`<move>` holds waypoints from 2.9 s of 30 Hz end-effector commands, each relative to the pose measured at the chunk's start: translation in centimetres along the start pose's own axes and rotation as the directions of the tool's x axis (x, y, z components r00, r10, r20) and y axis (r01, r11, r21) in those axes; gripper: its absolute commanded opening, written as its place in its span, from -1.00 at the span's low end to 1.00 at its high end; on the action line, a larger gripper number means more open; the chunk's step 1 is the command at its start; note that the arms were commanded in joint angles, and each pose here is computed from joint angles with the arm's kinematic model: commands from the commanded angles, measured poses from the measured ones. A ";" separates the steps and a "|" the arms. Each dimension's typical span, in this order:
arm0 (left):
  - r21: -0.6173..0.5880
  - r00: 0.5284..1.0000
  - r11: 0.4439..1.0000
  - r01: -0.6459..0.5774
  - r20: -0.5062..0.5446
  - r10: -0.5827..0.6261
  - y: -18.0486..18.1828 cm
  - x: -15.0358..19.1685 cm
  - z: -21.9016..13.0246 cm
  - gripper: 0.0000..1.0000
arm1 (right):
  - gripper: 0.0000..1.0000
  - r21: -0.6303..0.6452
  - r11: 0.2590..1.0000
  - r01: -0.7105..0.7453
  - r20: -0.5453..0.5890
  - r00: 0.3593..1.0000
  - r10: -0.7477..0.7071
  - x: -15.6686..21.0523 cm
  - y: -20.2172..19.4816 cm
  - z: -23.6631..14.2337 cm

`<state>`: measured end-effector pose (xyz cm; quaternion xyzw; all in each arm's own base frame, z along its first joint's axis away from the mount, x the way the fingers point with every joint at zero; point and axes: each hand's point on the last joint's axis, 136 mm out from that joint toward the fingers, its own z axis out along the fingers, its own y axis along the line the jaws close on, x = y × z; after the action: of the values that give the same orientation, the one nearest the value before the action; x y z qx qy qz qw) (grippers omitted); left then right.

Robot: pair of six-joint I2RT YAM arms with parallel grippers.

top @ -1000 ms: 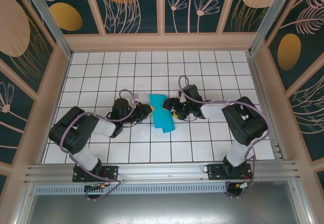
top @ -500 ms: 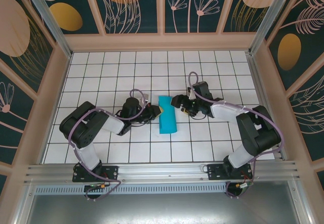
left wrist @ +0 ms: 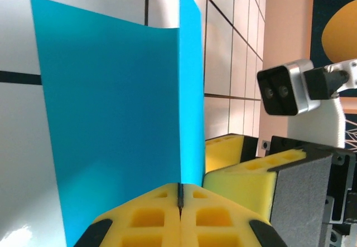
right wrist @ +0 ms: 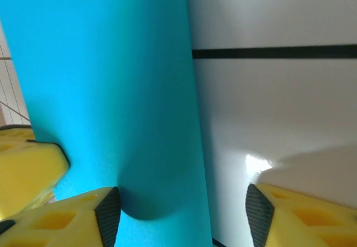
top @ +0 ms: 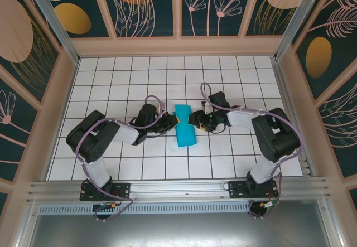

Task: Fold a paper plane with a square sheet of paper (pick it up from the middle)
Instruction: Fold the square sheet of paper in half at the center of the table.

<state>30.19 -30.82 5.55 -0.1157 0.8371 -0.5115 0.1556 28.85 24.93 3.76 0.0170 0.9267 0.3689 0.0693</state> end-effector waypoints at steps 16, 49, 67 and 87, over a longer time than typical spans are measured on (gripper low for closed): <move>-0.144 0.998 0.989 -0.039 0.041 0.045 0.5 -1.1 -1.2 -0.33 | -0.10 0.173 0.984 0.026 -0.096 0.995 -0.009 1.3 -4.2 2.2; -0.340 0.941 0.933 -0.117 0.261 0.213 -0.2 -6.1 -7.9 0.90 | -0.10 0.455 0.890 0.033 -0.173 0.983 0.053 5.2 -10.2 6.4; -0.471 0.929 0.882 -0.017 0.318 0.187 2.8 -6.7 -9.5 0.97 | -0.01 0.486 0.858 0.165 -0.241 0.969 -0.050 5.2 -10.9 6.4; -0.397 0.953 0.914 -0.082 0.236 0.188 1.7 -5.8 -7.6 0.97 | -0.02 0.510 0.849 0.137 -0.238 0.971 -0.014 5.2 -11.7 6.5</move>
<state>31.92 -20.85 7.11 -0.1676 0.9040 -0.2848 0.2711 28.98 25.04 0.47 -0.0381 0.9763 0.2080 0.0464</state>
